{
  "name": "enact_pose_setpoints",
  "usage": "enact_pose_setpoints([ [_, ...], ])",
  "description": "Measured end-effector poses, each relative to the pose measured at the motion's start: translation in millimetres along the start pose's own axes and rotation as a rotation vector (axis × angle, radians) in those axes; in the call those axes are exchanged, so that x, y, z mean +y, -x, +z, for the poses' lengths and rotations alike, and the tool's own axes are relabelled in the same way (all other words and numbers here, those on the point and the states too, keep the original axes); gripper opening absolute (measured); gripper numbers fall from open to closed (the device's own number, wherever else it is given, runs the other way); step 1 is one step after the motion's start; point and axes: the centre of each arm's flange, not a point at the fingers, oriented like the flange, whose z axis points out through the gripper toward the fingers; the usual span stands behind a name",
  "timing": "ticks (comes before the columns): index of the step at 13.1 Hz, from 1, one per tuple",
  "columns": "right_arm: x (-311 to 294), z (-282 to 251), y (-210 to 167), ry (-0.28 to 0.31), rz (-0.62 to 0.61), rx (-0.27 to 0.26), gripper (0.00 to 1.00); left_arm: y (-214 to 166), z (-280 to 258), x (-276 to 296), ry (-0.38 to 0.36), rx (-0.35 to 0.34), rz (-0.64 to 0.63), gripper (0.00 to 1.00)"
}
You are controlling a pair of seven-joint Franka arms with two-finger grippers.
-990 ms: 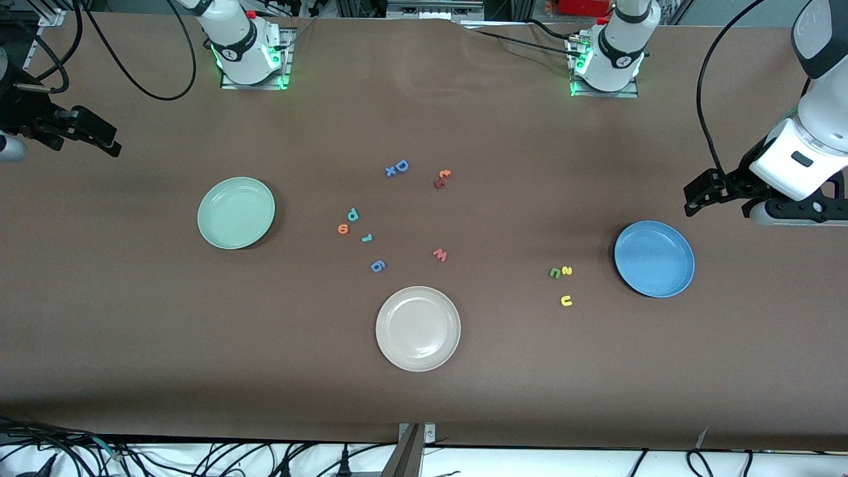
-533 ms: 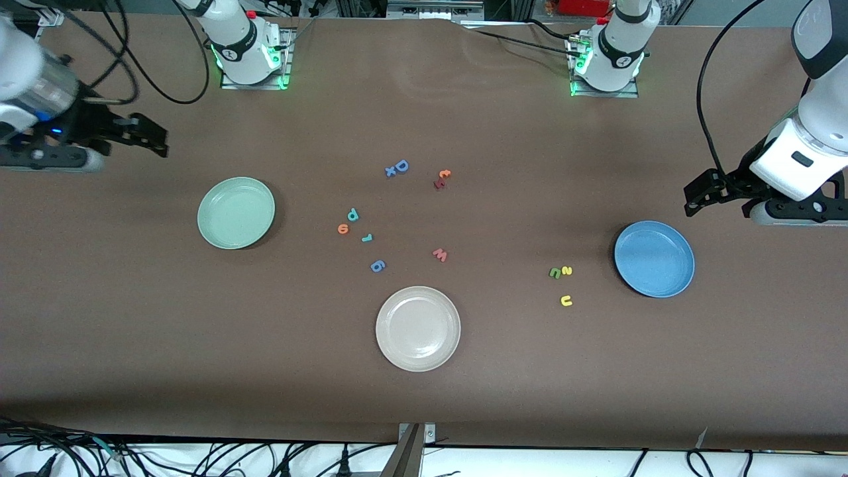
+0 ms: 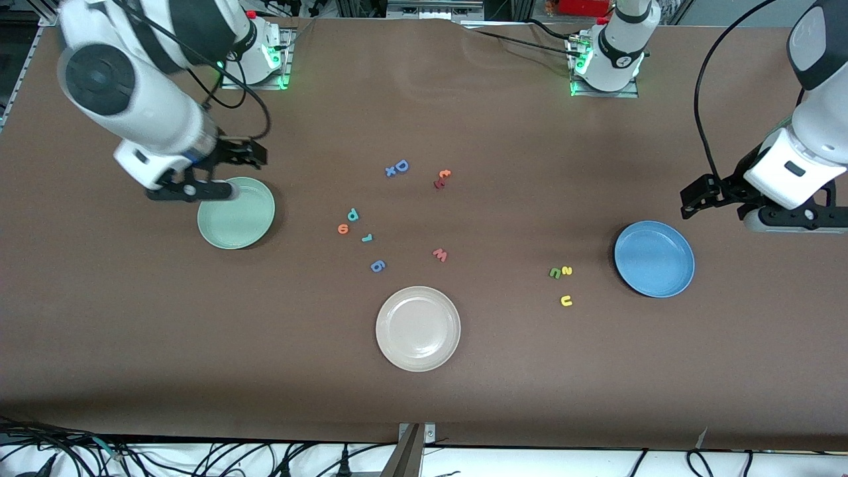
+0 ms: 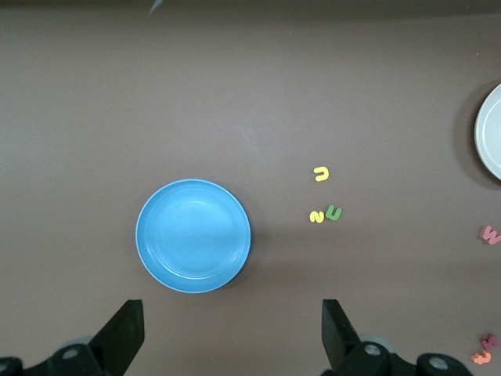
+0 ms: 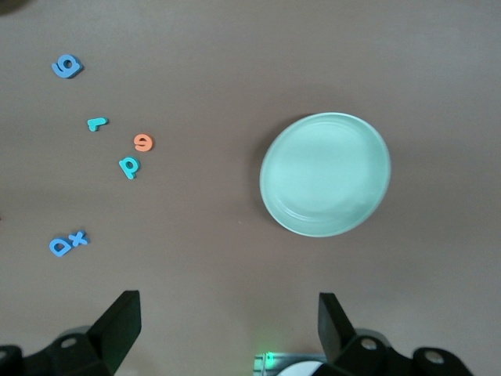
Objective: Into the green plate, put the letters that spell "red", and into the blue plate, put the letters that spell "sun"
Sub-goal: 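Reach the right gripper to the teal p while the left gripper reaches yellow letters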
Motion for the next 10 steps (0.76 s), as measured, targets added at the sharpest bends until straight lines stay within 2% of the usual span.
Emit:
enact_pose_setpoints([
  [3, -55, 68, -27, -0.001, 0.046, 0.027, 1.0, -17, 42, 3, 0.009, -0.036, 0.006, 1.0],
  [5, -86, 123, -37, -0.017, 0.105, 0.066, 1.0, -35, 95, 14, 0.023, -0.054, 0.021, 1.0],
  [7, -119, 169, -35, -0.016, 0.144, 0.07, 1.0, -48, 156, 30, 0.034, -0.094, 0.026, 1.0],
  [10, -143, 216, -35, -0.029, 0.158, 0.09, 1.0, -55, 215, 47, 0.076, -0.134, -0.078, 0.97],
])
